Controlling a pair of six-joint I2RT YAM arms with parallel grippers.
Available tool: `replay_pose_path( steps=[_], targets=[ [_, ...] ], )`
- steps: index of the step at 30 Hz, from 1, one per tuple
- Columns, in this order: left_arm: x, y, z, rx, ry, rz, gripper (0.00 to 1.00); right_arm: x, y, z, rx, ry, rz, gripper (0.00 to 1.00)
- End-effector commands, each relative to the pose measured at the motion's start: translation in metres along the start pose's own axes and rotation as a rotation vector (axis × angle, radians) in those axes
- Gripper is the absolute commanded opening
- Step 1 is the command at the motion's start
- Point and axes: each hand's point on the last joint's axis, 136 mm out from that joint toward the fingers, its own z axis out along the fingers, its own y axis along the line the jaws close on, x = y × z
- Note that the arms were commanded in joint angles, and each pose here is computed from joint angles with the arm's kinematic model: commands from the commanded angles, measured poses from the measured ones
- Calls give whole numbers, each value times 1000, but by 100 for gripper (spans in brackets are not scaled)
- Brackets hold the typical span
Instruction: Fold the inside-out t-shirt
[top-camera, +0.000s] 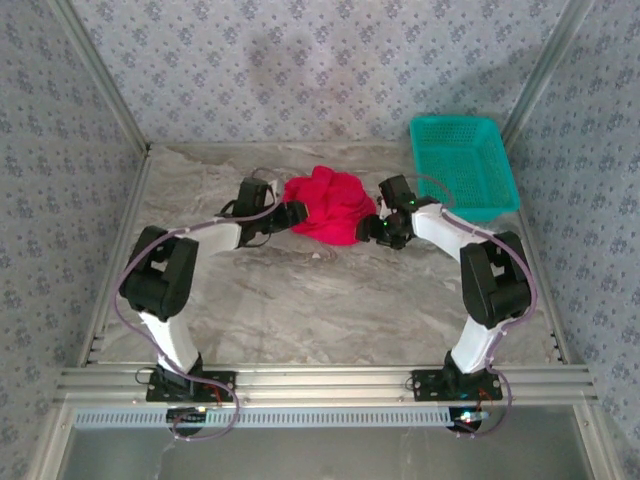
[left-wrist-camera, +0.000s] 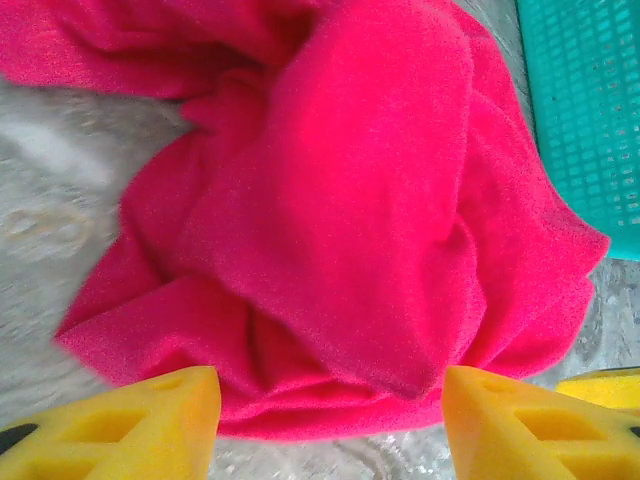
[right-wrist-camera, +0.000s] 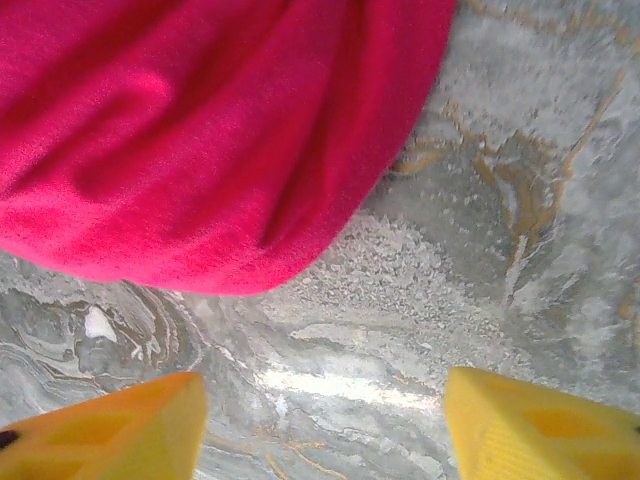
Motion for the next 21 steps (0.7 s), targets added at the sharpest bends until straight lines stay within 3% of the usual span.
replay_pose_path(
  steps=[1,6,8,10,12,14,18,21],
  targets=[
    [-7,1,18,11,11,-32,56,-4,9,7,-92,-3,14,75],
    [-14,7,42,-5,22,-48,43,-23,10,32,-101,-31,53,78],
    [-19,6,45,-6,20,-49,31,-41,14,47,-106,-59,87,72],
    [-24,3,41,-11,11,-47,16,-52,15,60,-105,-79,106,56],
    [-30,1,34,-29,-4,-42,0,-61,21,64,-120,-95,138,24],
    [-36,0,20,-66,-17,-28,0,-67,30,52,-117,-107,117,1],
    [-52,-4,-18,-148,-48,19,0,-69,45,0,-75,-138,6,0],
    [-67,-11,-64,-234,-79,57,0,-69,67,-67,-99,-195,-94,0]
  ],
)
